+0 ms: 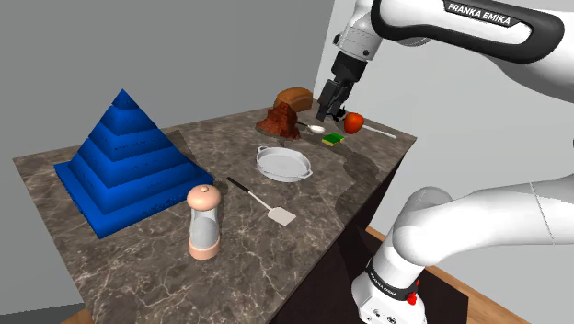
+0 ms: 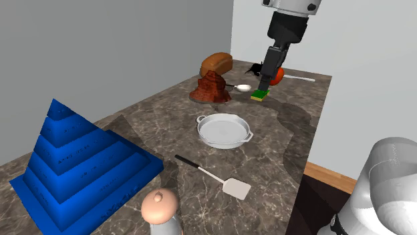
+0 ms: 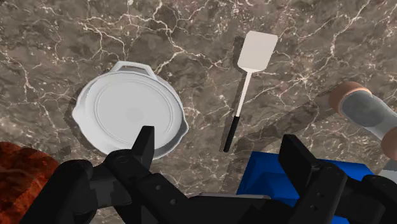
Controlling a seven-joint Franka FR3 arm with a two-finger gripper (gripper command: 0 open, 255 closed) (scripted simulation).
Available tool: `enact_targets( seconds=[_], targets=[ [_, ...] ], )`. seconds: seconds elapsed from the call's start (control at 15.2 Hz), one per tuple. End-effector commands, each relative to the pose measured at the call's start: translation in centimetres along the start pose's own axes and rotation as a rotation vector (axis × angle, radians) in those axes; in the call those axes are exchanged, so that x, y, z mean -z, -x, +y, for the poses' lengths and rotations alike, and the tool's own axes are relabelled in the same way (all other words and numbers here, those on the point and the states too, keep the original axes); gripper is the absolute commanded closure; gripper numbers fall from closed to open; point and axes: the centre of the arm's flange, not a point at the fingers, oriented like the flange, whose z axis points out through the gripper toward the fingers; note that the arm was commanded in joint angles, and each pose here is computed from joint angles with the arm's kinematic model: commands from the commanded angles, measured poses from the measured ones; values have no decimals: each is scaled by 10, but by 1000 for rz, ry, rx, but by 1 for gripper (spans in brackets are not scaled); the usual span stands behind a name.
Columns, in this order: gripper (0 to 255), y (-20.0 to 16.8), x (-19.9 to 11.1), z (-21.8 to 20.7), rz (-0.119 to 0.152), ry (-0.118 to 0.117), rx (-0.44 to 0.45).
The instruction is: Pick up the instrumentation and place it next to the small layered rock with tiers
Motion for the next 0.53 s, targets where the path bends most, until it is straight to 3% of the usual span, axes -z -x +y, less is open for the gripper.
enact_targets(
  seconds=[0.0,0.46],
  targets=[
    [0,0,0,0,0,0,0],
    [0,-31,-83,-32,-25,11,-31]
  ],
)
